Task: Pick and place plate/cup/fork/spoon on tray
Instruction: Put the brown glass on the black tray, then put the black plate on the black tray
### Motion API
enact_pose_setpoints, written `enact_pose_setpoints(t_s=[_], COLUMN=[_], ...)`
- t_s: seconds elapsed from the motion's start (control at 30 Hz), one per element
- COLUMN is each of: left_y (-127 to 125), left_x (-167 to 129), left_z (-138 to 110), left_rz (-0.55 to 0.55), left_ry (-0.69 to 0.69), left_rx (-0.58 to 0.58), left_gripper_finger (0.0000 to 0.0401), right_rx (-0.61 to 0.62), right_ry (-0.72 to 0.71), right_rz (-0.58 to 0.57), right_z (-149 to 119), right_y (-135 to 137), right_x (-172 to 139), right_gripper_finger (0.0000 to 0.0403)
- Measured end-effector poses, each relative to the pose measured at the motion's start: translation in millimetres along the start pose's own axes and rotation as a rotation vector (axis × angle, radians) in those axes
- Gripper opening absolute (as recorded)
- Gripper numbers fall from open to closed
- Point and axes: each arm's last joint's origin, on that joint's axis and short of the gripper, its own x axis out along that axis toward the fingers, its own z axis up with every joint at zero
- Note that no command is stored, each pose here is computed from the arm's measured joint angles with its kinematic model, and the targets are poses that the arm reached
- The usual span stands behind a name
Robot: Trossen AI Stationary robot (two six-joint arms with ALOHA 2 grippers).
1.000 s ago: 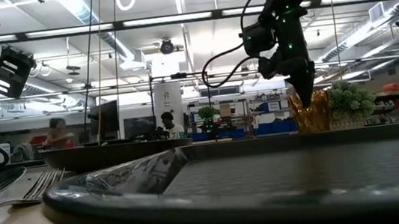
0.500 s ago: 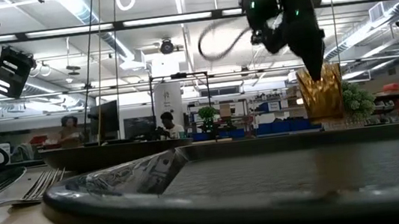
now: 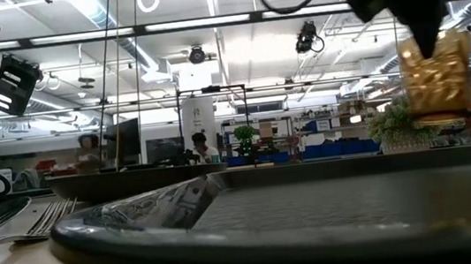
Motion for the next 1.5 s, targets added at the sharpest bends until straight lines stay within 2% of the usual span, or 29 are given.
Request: enact_pose_setpoints(t_s=[0.27, 0.53, 0.7, 1.07, 1.27, 1.37, 1.5], left_y=[0.0, 0.0, 0.0, 0.0, 0.0, 0.0, 0.0], left_x=[0.0, 0.0, 0.0, 0.0, 0.0, 0.0, 0.0], left_z=[0.1, 0.2, 0.2, 0.0, 0.1, 0.1, 0.2], left_rz=[0.0, 0.0, 0.0, 0.0, 0.0, 0.0, 0.0], left_ry=[-0.001, -0.001, -0.001, 0.0, -0.001, 0.0, -0.001], left_rx=[0.0, 0.0, 0.0, 0.0, 0.0, 0.0, 0.0], left_gripper_finger=[0.0023, 0.0023, 0.0023, 0.0023, 0.0023, 0.0023, 0.0023], right_rx=[0.083, 0.164, 0.178, 0.187, 0.214, 0.237, 0.226], right_ry=[0.053, 0.095, 0.088, 0.12, 0.116, 0.113, 0.015], right_rz=[0.009, 0.01, 0.02, 0.035, 0.075, 0.048, 0.053], right_z=[-52.1, -77.5, -80.6, -78.9, -72.4, -71.2, -64.8], right_y=[11.7, 12.7, 15.2, 18.0, 21.0, 18.1, 17.9], right_x=[23.0, 46.2, 49.6, 49.5, 30.1, 17.4, -2.7], right_gripper_finger=[0.0013, 0.0014, 0.0028, 0.0112, 0.0119, 0.0119, 0.0119])
